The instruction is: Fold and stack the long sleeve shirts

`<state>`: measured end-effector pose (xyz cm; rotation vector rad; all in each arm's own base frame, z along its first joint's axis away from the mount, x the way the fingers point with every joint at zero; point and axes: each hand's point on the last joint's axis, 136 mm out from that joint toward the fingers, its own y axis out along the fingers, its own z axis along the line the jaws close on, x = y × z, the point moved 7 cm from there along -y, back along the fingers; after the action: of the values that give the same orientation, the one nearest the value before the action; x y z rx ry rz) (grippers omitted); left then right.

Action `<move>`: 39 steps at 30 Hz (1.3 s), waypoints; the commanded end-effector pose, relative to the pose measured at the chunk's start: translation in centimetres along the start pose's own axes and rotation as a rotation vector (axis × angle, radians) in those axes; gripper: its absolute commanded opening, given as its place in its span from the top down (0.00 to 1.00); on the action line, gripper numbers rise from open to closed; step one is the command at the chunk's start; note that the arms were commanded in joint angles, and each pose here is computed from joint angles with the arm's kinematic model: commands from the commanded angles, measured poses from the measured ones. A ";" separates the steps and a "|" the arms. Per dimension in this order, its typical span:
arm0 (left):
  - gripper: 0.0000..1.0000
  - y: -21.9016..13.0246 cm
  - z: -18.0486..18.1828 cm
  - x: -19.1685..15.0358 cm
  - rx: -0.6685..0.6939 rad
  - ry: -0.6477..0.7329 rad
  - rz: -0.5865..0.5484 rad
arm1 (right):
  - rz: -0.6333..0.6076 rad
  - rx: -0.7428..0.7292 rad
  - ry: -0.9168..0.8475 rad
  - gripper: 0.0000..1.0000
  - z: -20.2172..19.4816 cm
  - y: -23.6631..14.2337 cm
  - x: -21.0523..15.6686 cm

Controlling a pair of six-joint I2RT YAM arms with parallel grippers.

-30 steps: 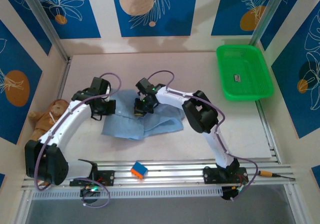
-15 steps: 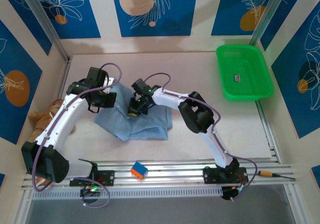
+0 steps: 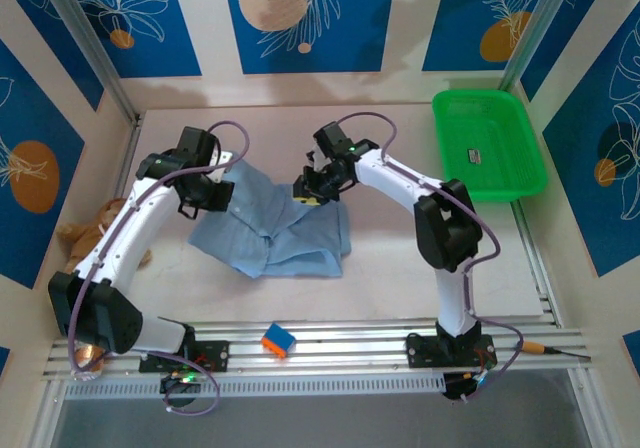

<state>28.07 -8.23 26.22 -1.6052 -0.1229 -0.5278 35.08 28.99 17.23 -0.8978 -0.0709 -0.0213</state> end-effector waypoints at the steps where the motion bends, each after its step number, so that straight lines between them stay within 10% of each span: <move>1: 1.00 -1.2 0.4 0.6 0.081 0.066 0.013 | 0.009 -0.152 0.049 0.69 -4.9 -1.6 -1.0; 14: 1.00 1.2 -5.7 3.8 0.216 0.231 0.077 | 0.092 -0.288 0.141 0.77 -12.1 1.8 -3.6; 39: 1.00 9.9 -19.6 4.0 -0.143 0.176 0.140 | 0.126 -0.232 0.215 0.82 -14.0 3.7 -5.8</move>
<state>30.80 -27.50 20.13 -1.5894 0.1444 -0.5978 32.28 20.18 7.84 -1.1149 0.1078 -0.0782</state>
